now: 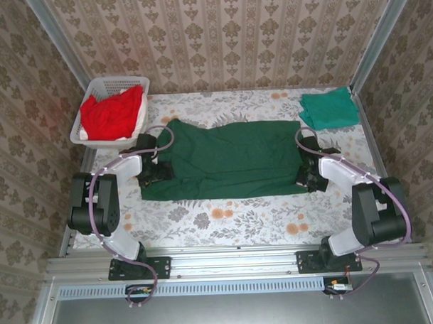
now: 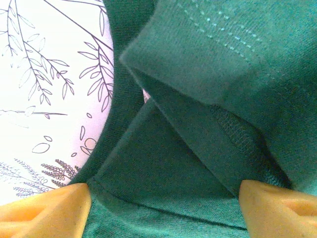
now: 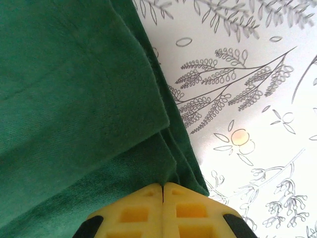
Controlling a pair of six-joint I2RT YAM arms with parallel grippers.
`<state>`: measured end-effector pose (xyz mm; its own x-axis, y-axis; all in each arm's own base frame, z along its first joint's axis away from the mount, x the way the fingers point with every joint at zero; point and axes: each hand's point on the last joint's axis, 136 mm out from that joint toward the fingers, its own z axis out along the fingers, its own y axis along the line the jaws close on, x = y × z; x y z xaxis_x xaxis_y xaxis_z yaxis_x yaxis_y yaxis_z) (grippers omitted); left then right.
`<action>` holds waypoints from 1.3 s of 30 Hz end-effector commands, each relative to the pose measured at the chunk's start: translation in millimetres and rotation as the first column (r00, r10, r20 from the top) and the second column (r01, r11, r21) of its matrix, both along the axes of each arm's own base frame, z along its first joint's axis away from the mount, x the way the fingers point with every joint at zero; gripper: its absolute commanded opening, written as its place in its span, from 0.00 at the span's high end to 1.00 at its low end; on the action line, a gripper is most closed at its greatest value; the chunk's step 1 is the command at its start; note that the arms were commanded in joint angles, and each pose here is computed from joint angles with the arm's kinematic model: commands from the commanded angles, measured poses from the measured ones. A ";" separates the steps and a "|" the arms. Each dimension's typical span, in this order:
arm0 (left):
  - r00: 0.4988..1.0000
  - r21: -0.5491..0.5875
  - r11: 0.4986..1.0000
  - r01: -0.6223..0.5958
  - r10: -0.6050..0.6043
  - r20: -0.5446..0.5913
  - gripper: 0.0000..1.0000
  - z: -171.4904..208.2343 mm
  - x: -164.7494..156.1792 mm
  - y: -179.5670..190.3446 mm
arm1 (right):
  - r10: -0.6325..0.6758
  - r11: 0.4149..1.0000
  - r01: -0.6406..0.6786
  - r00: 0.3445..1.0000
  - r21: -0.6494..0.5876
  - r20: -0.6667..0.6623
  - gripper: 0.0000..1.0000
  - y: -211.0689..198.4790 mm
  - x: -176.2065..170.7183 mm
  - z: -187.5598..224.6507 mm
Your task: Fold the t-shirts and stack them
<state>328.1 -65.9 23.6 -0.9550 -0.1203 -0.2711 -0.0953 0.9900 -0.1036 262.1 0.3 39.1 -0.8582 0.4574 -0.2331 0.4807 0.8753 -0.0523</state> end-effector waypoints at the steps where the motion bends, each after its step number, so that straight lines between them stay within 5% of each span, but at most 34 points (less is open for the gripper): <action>1: 1.000 -0.011 1.000 0.012 -0.012 -0.023 0.20 -8.1 -2.9 0.2 | -0.015 1.000 0.016 1.000 -0.018 0.018 1.00 -5.1 -16.9 13.9; 18: 0.999 -0.021 1.000 -0.008 0.007 -0.044 0.19 -14.9 -4.6 5.6 | -0.051 0.997 0.051 0.999 0.065 -0.005 1.00 4.5 -67.2 1.9; 28: 0.999 -0.023 1.000 -0.013 0.012 -0.050 0.19 -16.4 -4.2 6.2 | -0.160 0.972 0.125 0.972 0.201 0.170 1.00 16.0 -65.4 26.2; 34: 0.999 -0.029 0.999 -0.016 0.014 -0.047 0.20 -16.3 -1.8 6.2 | -0.180 0.959 0.149 0.977 0.241 0.115 1.00 21.7 -86.3 11.2; 39: 0.999 -0.030 0.999 -0.014 0.013 -0.048 0.20 -16.6 -2.5 5.8 | -0.159 0.935 0.090 0.971 0.344 0.179 0.59 41.2 -82.9 22.9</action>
<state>333.1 -62.1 23.0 -0.9504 -0.1457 -0.2749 -0.1131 0.9849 -0.1309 181.0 28.2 51.0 -0.7437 0.6292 -0.2259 0.5767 0.7747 0.2592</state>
